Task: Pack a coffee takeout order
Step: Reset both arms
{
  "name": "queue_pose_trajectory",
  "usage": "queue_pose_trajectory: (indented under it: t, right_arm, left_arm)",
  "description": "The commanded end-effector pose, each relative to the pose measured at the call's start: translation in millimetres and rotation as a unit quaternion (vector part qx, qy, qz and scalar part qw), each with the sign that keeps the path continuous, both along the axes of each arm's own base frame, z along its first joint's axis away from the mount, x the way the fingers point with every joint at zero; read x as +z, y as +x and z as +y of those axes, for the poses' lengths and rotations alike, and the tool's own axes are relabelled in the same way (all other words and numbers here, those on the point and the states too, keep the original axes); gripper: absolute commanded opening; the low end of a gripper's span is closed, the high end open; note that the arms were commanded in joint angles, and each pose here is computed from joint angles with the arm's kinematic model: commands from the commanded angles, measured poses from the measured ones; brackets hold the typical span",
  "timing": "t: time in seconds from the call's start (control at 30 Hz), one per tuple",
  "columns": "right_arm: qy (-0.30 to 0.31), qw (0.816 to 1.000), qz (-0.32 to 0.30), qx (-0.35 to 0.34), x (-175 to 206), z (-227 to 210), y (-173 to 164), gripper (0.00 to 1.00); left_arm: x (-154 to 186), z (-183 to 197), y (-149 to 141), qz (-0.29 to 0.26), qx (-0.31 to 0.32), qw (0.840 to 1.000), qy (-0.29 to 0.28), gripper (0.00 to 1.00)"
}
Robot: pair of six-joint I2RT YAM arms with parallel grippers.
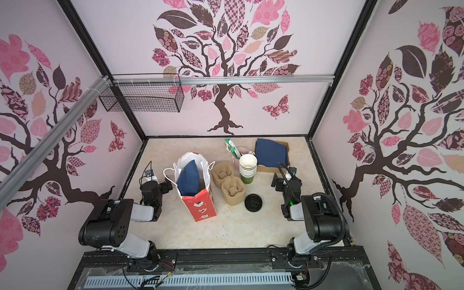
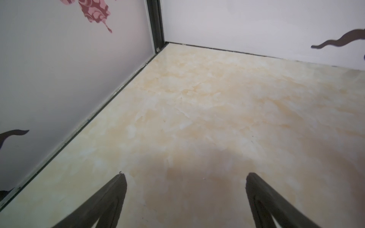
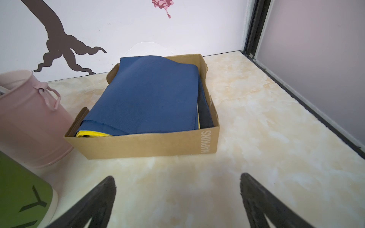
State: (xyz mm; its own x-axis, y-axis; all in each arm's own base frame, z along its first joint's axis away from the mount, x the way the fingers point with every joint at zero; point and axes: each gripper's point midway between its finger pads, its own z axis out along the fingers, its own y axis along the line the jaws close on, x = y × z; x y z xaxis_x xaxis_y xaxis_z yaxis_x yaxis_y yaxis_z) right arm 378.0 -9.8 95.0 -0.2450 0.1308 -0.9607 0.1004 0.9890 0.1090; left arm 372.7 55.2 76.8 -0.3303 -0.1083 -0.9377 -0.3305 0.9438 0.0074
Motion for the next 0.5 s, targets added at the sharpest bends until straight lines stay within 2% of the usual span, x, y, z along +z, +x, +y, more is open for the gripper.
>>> queue_pose_trajectory:
  t: [0.0, 0.07, 0.13, 0.2, 0.47]
  right_arm:
    - [-0.009, 0.999, -0.030, -0.011, 17.6, -2.0, 5.9, 1.00]
    - [-0.015, 0.999, -0.026, -0.013, 16.6, -0.5, 7.2, 1.00]
    - [-0.015, 0.999, -0.027, -0.013, 16.8, -0.5, 7.6, 1.00]
    - [-0.015, 1.000, -0.024, -0.012, 15.8, -0.3, 8.0, 1.00]
    - [-0.019, 1.000, -0.020, -0.010, 15.4, 1.6, 9.1, 1.00]
  left_arm:
    - [24.8, -3.4, 16.0, -0.040, -0.012, 0.999, 0.001, 0.98]
    - [30.4, -2.8, 18.2, -0.057, -0.011, 0.998, 0.004, 0.98]
    - [25.8, -4.0, 16.3, -0.037, -0.013, 0.999, 0.000, 0.98]
    - [27.7, -3.2, 17.6, -0.049, -0.011, 0.999, 0.003, 0.98]
    - [27.3, -6.2, 18.5, -0.038, -0.017, 0.999, 0.008, 0.98]
